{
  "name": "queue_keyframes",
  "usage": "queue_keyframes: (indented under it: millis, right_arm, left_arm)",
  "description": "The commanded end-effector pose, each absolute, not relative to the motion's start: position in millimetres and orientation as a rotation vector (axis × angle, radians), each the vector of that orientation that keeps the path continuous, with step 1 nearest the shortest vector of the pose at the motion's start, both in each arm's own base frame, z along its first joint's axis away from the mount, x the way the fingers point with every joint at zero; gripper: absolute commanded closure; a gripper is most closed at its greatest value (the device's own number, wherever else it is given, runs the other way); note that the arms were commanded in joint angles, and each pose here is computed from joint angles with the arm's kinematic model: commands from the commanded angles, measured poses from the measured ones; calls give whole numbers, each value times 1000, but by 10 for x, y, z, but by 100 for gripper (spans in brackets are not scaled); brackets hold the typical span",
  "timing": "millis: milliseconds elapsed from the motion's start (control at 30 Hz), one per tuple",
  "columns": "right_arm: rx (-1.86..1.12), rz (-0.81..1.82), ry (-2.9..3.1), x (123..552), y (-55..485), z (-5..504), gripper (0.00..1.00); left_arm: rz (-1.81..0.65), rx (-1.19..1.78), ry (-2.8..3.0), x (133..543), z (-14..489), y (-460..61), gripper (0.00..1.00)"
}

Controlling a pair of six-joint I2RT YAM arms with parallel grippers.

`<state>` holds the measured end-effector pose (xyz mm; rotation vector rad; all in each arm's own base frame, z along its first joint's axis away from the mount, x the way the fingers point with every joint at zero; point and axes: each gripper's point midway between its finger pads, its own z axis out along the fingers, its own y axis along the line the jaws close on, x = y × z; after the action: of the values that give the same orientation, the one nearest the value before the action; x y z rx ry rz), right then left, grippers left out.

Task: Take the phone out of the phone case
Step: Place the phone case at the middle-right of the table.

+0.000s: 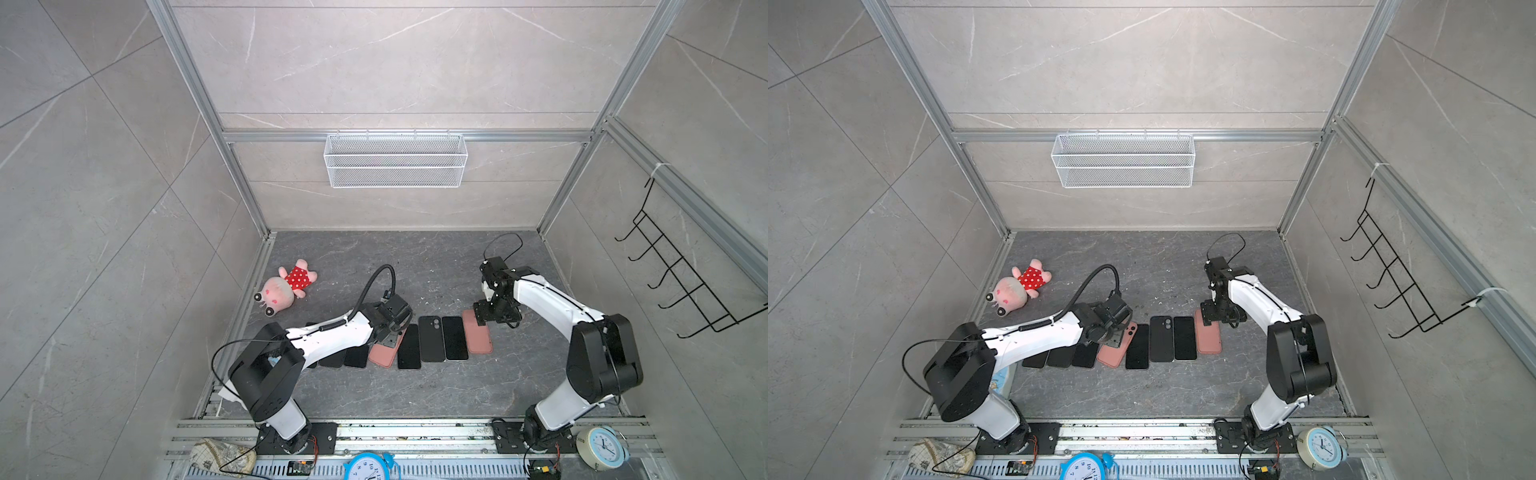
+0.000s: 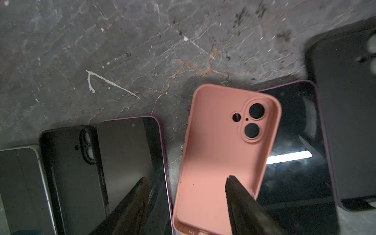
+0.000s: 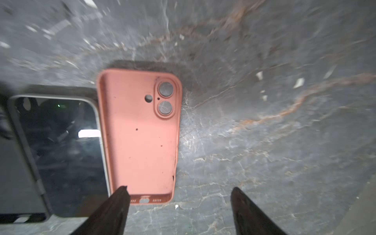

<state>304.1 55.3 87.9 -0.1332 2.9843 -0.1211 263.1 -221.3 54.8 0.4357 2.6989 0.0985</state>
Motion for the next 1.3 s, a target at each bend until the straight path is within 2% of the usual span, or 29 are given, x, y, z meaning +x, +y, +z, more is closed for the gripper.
queue_keyframes:
  millis: [0, 300, 667, 1267]
  right_arm:
    - [-93, -91, 2931, 3016, 566, 1089, 16]
    - [-174, 31, 2792, 2965, 826, 1558, 10]
    - [-231, 67, 2766, 2961, 952, 1627, 7]
    - [-268, 138, 2729, 2927, 1065, 1632, 1]
  left_arm:
    - [173, 503, 2684, 2761, 527, -2163, 43]
    - [256, 466, 2718, 2941, 297, -2033, 48]
    - [331, 353, 2747, 2875, 224, -1865, 52]
    - [242, 267, 2674, 2774, 638, -1983, 55]
